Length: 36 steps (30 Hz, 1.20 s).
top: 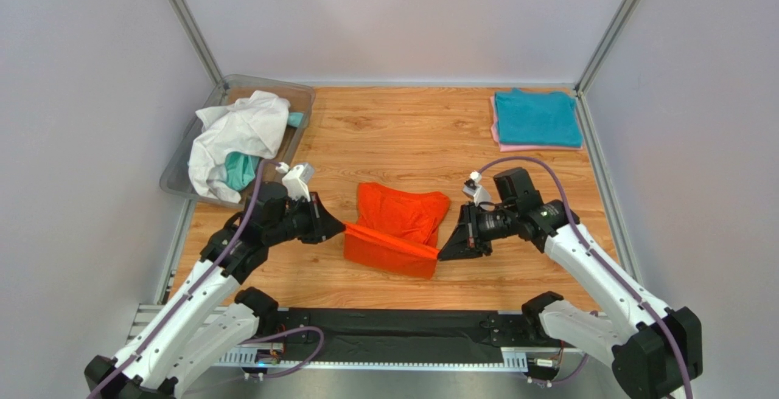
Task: Fold and stack the t-shirts
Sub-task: Fold the tshirt
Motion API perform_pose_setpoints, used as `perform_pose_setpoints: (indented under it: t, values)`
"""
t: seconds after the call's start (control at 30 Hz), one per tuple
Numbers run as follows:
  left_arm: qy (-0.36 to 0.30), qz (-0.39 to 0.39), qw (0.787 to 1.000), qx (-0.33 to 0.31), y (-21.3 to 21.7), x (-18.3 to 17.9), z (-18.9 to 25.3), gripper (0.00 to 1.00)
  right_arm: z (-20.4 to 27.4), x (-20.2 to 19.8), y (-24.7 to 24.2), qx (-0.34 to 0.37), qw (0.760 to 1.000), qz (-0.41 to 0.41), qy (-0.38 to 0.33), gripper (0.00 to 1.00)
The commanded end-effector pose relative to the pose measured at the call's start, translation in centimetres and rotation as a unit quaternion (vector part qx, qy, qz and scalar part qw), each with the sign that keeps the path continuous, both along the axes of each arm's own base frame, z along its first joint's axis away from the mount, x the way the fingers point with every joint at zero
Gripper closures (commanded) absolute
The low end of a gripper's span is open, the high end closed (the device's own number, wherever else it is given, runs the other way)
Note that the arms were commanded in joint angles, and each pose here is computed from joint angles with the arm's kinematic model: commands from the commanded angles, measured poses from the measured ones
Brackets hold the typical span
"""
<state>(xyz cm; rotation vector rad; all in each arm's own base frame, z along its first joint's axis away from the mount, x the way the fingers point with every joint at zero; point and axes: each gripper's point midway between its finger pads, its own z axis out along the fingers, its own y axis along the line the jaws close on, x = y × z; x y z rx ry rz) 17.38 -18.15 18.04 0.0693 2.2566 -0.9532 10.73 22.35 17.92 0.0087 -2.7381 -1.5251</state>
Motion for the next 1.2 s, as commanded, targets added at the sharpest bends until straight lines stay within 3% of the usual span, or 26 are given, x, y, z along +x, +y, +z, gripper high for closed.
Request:
perform_pose_setpoints:
  t: [0.0,0.5,1.17]
  values:
    - [-0.057,0.026,0.998,0.000,-0.1,2.9,3.0,0.99,1.2,1.3,-0.3,0.010,1.000,0.007,-0.020,1.00]
    - [-0.061,0.036,0.997,0.034,-2.7,10.4,3.2,0.99,0.5,10.7,-2.2,-0.041,0.995,-0.044,-0.082,1.00]
    - [0.008,0.019,0.998,0.052,-5.3,18.5,-4.3,0.99,-5.1,20.9,-3.4,-0.115,0.981,-0.120,-0.099,1.00]
